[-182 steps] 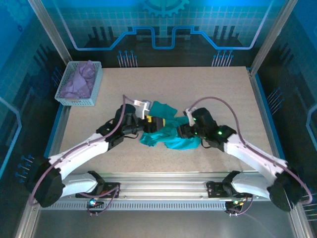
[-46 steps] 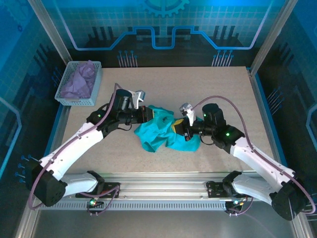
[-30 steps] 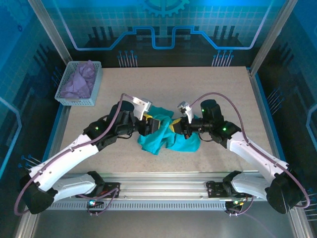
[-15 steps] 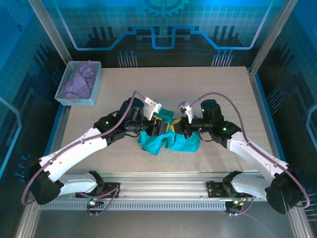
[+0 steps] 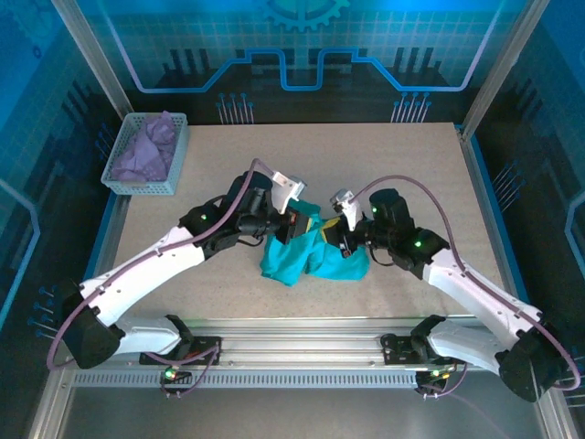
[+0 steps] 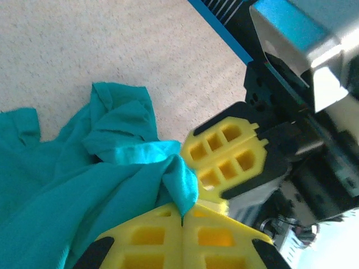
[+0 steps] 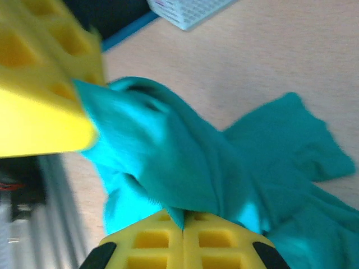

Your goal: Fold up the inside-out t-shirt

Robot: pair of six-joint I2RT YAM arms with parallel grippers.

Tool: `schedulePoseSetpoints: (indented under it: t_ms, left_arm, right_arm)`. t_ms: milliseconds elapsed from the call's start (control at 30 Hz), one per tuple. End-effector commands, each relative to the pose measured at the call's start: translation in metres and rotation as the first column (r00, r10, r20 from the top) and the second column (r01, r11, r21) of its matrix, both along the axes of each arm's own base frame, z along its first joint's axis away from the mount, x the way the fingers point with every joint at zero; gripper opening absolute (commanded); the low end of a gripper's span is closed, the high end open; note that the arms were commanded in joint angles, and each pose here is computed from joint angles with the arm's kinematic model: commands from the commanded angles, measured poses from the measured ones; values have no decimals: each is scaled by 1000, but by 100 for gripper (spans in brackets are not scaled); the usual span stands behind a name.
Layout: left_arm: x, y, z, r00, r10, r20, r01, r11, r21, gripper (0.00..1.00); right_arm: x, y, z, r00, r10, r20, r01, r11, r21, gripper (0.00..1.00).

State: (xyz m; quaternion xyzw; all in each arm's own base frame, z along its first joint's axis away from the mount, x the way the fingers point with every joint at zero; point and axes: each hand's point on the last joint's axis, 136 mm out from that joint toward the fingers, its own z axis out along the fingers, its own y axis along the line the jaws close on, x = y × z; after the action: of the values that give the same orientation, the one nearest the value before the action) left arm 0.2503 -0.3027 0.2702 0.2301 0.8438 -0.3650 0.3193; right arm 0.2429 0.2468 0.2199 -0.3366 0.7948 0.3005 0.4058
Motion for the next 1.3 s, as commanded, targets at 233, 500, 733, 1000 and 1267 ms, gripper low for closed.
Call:
schedulePoseSetpoints:
  t_ms: [233, 500, 733, 1000, 1267]
  left_arm:
    - [-27, 17, 60, 980, -2, -198, -32, 985, -170, 0]
    - [-6, 32, 59, 969, 83, -231, -141, 959, -247, 0]
    - [2, 35, 60, 968, 98, -230, -161, 949, -271, 0]
    - [6, 38, 58, 968, 113, -226, -174, 946, -273, 0]
    - [27, 62, 71, 955, 195, -225, -264, 903, -339, 0]
  right_arm:
    - [39, -52, 28, 866, -294, 405, 436, 841, -320, 16]
    - [-4, -37, 43, 923, -149, 355, 230, 953, -198, 32]
    - [-41, 0, 52, 948, 51, 313, -34, 998, -61, 41]
    - [-38, 46, 25, 963, 144, 227, -133, 989, -64, 28]
    - [-68, 58, -17, 949, 272, 158, -263, 962, -78, 14]
